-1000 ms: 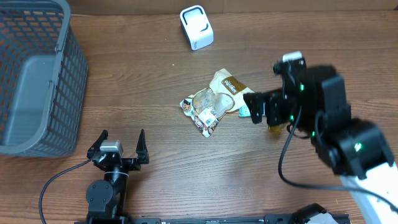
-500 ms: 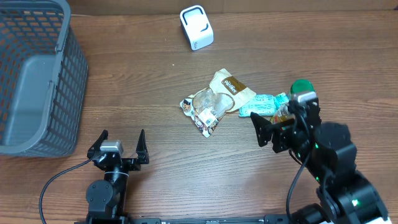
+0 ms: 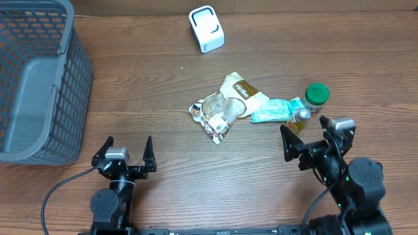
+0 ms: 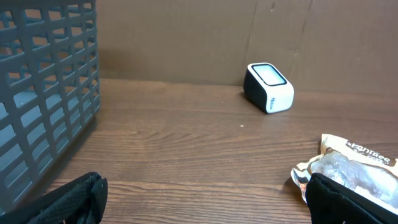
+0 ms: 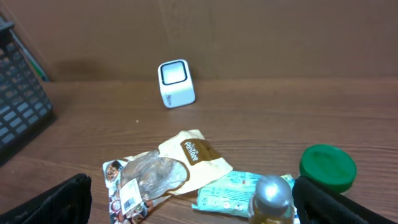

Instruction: Scan the item barcode

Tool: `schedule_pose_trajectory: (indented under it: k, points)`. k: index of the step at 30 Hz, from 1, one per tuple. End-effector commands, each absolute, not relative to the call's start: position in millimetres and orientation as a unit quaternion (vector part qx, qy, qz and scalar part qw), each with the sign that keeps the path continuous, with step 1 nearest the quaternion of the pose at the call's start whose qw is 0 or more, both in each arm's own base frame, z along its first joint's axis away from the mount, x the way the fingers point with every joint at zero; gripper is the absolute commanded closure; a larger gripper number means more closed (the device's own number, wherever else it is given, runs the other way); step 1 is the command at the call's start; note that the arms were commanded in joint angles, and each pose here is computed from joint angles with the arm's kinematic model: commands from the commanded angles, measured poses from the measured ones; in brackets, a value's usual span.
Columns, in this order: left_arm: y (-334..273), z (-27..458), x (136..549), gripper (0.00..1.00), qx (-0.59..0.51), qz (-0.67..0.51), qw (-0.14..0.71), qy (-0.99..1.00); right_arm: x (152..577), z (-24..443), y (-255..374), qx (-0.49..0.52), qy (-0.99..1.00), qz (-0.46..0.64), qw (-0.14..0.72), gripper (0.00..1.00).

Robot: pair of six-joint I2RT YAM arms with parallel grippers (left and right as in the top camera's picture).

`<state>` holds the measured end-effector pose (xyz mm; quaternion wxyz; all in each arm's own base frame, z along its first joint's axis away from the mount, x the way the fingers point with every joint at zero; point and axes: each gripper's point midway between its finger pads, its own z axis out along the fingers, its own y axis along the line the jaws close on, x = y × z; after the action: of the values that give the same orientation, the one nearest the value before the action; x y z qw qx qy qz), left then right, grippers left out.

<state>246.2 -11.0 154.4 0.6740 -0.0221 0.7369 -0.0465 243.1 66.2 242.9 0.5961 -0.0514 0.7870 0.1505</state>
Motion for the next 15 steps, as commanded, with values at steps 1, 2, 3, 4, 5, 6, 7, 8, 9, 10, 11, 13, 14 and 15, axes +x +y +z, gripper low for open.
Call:
schedule_pose_trajectory:
  k: [1, 2, 3, 4, 5, 6, 7, 8, 9, 10, 11, 13, 14, 15]
  points:
    - [-12.1, 156.1, 245.8, 0.0, -0.015, -0.046, 0.678, 0.734, 237.5, 241.2, 61.3, -0.047, 0.769, 0.151, 0.619, 0.0]
    - [-12.1, 156.1, 245.8, 0.0, -0.015, -0.046, 0.678, 0.734, 233.2, 234.8, 59.4, -0.046, 0.762, 0.15, 0.628, 0.0]
    - [-12.1, 156.1, 245.8, 0.0, -0.015, -0.046, 0.678, 0.734, 231.9, 232.1, 59.2, -0.046, 0.761, 0.15, 0.629, 0.0]
    - [-12.1, 156.1, 245.8, 0.0, -0.015, -0.045, 0.678, 0.734, 230.6, 229.3, 59.1, -0.046, 0.76, 0.151, 0.631, 0.0]
    - [-12.1, 156.1, 245.8, 0.0, -0.015, -0.046, 0.678, 0.734, 229.0, 226.8, 58.8, -0.046, 0.758, 0.151, 0.633, 0.0]
    - [-12.1, 156.1, 245.8, 0.0, -0.015, -0.046, 0.678, 0.734, 227.6, 225.3, 58.7, -0.047, 0.756, 0.151, 0.636, 0.0]
    - [-12.1, 156.1, 245.8, 0.0, -0.015, -0.046, 0.678, 0.734, 226.5, 223.7, 58.5, -0.047, 0.754, 0.151, 0.638, 0.0]
    - [-12.1, 156.1, 245.8, 0.0, -0.015, -0.046, 0.678, 0.734, 225.2, 221.7, 58.3, -0.047, 0.751, 0.151, 0.641, 0.0]
    - [-12.1, 156.1, 245.8, 0.0, -0.015, -0.046, 0.678, 0.734, 224.3, 220.1, 58.1, -0.047, 0.749, 0.152, 0.643, 0.0]
    - [-12.1, 156.1, 245.8, 0.0, -0.015, -0.046, 0.678, 0.734, 223.4, 218.7, 58.0, -0.047, 0.747, 0.152, 0.646, 0.0]
    - [-12.1, 156.1, 245.8, 0.0, -0.015, -0.046, 0.678, 0.734, 222.4, 217.7, 57.8, -0.048, 0.744, 0.152, 0.649, 0.0]
    - [-12.1, 156.1, 245.8, 0.0, -0.015, -0.045, 0.678, 0.734, 220.2, 217.4, 57.5, -0.048, 0.737, 0.152, 0.657, 0.0]
    - [-12.1, 156.1, 245.8, 0.0, -0.015, -0.046, 0.678, 0.734, 218.9, 218.1, 57.3, -0.049, 0.732, 0.153, 0.662, 0.0]
    - [-12.1, 156.1, 245.8, 0.0, -0.015, -0.046, 0.678, 0.734, 217.7, 219.3, 57.1, -0.049, 0.728, 0.153, 0.667, 0.0]
